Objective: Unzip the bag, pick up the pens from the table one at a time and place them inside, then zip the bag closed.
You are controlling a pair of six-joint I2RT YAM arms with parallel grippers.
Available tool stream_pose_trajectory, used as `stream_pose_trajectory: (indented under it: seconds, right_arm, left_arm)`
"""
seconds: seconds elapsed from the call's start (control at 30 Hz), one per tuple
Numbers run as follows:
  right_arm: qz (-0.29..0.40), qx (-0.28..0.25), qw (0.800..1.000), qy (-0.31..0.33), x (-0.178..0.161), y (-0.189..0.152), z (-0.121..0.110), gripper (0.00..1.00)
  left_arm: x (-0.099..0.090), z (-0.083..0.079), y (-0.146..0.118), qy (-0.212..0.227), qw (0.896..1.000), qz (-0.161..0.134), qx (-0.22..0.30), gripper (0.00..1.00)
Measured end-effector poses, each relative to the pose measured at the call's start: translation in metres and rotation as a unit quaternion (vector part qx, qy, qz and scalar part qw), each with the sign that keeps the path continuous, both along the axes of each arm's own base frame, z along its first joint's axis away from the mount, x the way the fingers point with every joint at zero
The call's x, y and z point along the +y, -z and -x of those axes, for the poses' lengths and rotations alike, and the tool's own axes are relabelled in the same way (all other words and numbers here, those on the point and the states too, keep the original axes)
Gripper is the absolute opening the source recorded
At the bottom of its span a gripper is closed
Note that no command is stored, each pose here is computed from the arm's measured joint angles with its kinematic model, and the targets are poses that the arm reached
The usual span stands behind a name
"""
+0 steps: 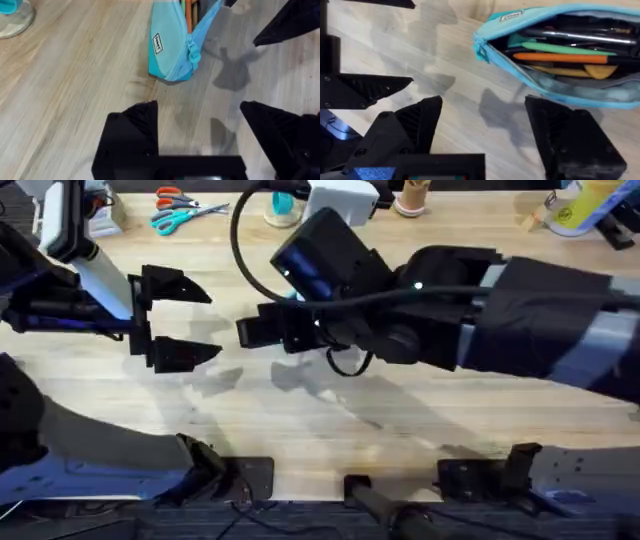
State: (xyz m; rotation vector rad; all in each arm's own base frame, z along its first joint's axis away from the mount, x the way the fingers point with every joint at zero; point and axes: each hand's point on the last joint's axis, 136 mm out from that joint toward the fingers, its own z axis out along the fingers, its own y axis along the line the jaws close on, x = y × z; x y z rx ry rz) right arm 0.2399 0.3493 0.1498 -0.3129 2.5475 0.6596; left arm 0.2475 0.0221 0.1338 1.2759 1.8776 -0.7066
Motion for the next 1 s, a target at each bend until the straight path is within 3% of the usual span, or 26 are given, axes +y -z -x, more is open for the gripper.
stream_pose_trajectory:
  seconds: [0.57,1.0]
  right_arm:
    - [-0.01,-0.006,1.0,0.0,0.015,0.011,-0.009,0.997]
    - [-0.036,-0.03,0.999,0.006,0.039,0.024,-0.028,0.996]
  left_arm:
    - [0.0,0.0,0.0,0.0,1.0,0.0,0.0,0.995]
    - [0.0,0.0,0.0,0.0,1.0,0.0,0.0,0.995]
